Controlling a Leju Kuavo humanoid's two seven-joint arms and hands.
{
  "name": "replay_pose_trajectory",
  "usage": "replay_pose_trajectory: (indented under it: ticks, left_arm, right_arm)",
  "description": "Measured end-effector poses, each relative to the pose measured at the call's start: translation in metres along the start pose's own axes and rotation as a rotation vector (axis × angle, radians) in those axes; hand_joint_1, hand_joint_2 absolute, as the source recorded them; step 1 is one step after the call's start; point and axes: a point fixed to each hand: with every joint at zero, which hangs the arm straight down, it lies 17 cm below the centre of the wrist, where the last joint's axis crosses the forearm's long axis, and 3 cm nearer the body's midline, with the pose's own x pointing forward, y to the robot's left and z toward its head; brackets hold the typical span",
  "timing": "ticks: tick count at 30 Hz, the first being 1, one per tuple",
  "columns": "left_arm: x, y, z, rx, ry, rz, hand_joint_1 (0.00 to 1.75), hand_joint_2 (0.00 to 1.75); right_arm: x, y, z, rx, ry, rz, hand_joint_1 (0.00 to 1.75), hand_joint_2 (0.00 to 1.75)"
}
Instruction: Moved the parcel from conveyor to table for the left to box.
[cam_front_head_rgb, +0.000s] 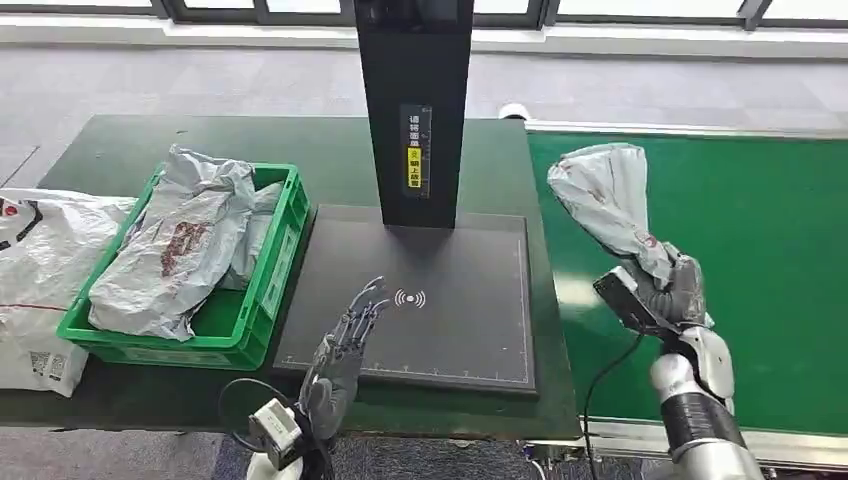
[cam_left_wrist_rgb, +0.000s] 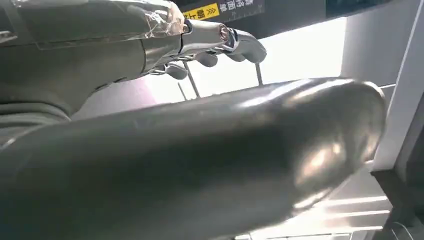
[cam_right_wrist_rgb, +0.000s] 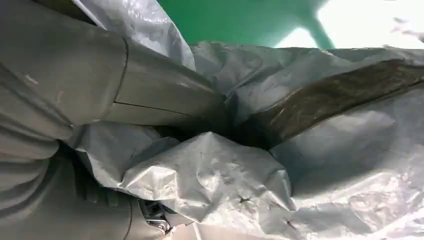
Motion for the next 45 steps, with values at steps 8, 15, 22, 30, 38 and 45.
replay_pose_trajectory:
  ticks: [8, 15, 22, 30, 38, 45]
  left_arm:
    - [0.002, 0.001, -0.002, 0.012, -0.005, 0.019, 0.0, 0.0]
    - [0.003, 0.001, -0.005, 0.019, -0.011, 0.03, 0.0, 0.0]
    - [0.004, -0.001, -0.007, 0.021, -0.014, 0.078, 0.0, 0.0]
    - [0.0, 0.016, -0.013, 0.112, -0.013, 0.116, 0.0, 0.0]
    - [-0.001, 0.03, -0.013, 0.168, -0.011, 0.107, 0.0, 0.0]
    - [-0.003, 0.048, -0.012, 0.237, -0.009, 0.097, 0.0, 0.0]
  right_arm:
    - [0.129, 0.022, 0.012, -0.016, -0.227, -0.134, 1.75, 1.75]
    - [0.211, 0.065, 0.033, 0.093, -0.347, -0.177, 1.75, 1.75]
    - [0.242, 0.103, 0.046, 0.206, -0.348, -0.229, 1.75, 1.75]
    - [0.234, 0.158, 0.04, 0.324, -0.241, -0.239, 0.0, 1.75]
    - [0.222, 0.174, 0.044, 0.374, -0.211, -0.214, 0.0, 1.75]
    - [0.218, 0.18, 0.05, 0.401, -0.203, -0.242, 0.0, 1.75]
